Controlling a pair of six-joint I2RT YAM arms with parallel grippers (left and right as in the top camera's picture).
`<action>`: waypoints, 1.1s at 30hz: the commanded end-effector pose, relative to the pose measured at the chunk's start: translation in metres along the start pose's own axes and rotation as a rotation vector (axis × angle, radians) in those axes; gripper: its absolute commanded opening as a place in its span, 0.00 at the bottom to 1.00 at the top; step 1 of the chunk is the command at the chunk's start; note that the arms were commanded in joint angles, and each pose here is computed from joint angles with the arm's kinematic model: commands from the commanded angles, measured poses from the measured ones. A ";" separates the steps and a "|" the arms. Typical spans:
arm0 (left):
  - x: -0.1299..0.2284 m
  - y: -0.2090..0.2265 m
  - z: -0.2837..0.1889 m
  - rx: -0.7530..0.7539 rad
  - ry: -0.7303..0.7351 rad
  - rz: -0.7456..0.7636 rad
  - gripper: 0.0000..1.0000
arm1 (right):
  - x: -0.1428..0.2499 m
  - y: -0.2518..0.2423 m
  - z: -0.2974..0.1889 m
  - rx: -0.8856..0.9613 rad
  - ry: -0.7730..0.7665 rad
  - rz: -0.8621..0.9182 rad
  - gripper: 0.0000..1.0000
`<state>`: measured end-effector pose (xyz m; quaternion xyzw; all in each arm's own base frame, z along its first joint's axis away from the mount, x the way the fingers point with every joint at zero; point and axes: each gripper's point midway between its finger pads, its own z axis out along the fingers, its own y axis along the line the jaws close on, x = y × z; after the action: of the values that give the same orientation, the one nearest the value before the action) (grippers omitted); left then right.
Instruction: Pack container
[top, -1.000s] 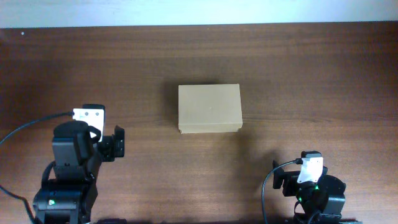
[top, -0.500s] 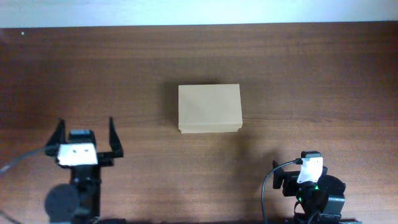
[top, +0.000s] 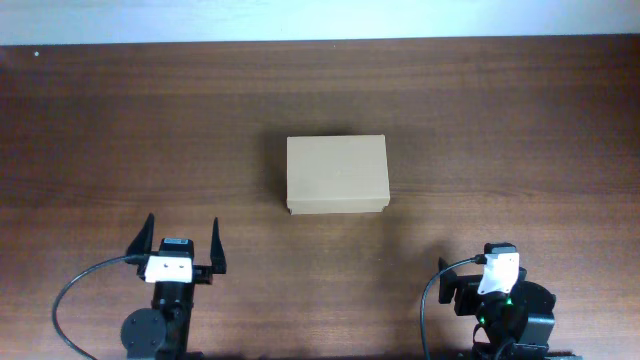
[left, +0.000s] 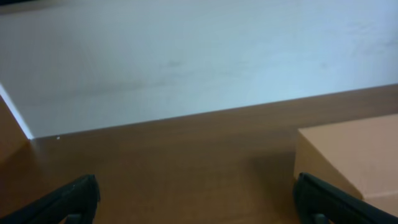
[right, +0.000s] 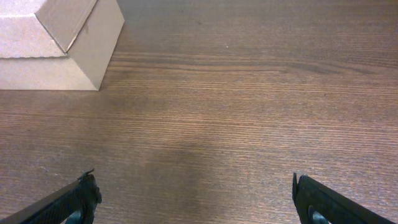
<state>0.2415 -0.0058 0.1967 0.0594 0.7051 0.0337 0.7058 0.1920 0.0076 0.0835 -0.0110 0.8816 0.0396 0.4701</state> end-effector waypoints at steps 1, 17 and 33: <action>0.012 -0.006 0.002 0.026 0.013 0.011 0.99 | 0.001 0.002 0.001 -0.013 -0.002 0.001 0.99; 0.037 -0.011 0.004 0.039 0.066 0.010 0.99 | 0.001 0.002 0.001 -0.012 -0.002 0.001 0.99; 0.037 -0.011 0.004 0.039 0.066 0.010 0.99 | 0.001 0.002 0.001 -0.012 -0.002 0.001 0.99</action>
<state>0.2458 -0.0090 0.1605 0.0655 0.7300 0.0265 0.6798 0.1920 0.0079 0.0835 -0.0116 0.8816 0.0404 0.4702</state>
